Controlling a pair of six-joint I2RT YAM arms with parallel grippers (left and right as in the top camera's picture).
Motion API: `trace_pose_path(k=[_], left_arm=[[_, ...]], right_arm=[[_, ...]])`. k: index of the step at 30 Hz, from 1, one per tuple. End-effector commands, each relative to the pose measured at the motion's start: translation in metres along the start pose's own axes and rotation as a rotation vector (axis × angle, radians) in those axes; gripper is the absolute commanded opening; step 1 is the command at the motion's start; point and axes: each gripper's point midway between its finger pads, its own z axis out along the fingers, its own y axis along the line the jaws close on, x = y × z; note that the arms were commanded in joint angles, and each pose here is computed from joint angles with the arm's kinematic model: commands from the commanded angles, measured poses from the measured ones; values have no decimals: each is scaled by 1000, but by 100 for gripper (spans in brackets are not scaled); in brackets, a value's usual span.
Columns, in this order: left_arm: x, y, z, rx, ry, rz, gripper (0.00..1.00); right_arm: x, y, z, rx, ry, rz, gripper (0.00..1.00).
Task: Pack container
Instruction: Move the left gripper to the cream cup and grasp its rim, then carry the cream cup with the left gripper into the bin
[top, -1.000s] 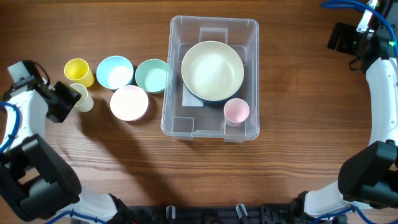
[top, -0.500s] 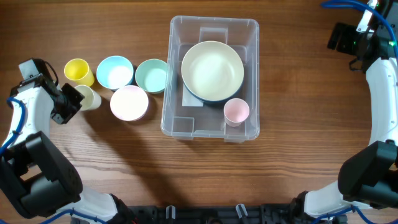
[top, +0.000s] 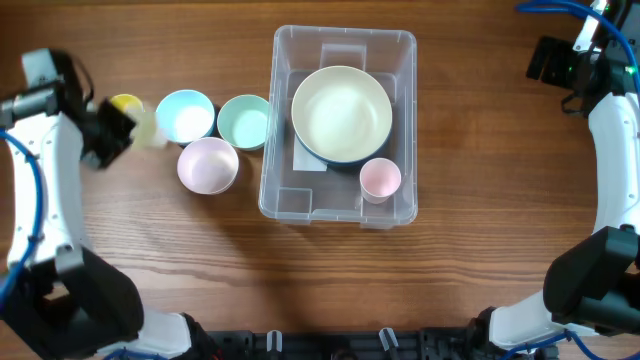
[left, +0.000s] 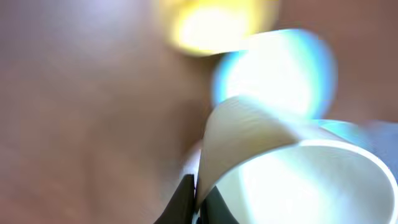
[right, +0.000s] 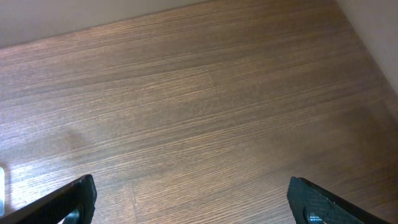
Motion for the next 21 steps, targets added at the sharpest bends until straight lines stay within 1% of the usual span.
trace_pose_path(k=[1,4,6,8,11,13,15,17,19,21], left_arm=[[12,-105,-47,332,-49,177,4],[32,-157,-55,433,-89,311,4],[52,-181,-55,470,-94,430,4],[82,-206,-57,507,-83,560,4],[125,-235,-64,562,-62,684,4],[161,-256,-72,617,-56,794,4],[190,-269,-78,654,-56,907,4],[228,-277,-82,670,-56,1056,4],[248,-277,-79,648,-50,1118,4],[273,-274,-73,623,-13,1169,4]], right_arm=[[4,4,2,-7,9,-8,99],[4,4,2,-7,9,-8,100],[4,4,2,-7,9,-8,100],[4,4,2,-7,9,-8,100],[4,4,2,-7,9,-8,100],[4,4,2,-7,9,-8,100],[4,4,2,-7,9,-8,100],[4,3,2,-6,9,-8,100],[4,4,2,-7,9,-8,100],[4,4,2,-7,9,-8,99]])
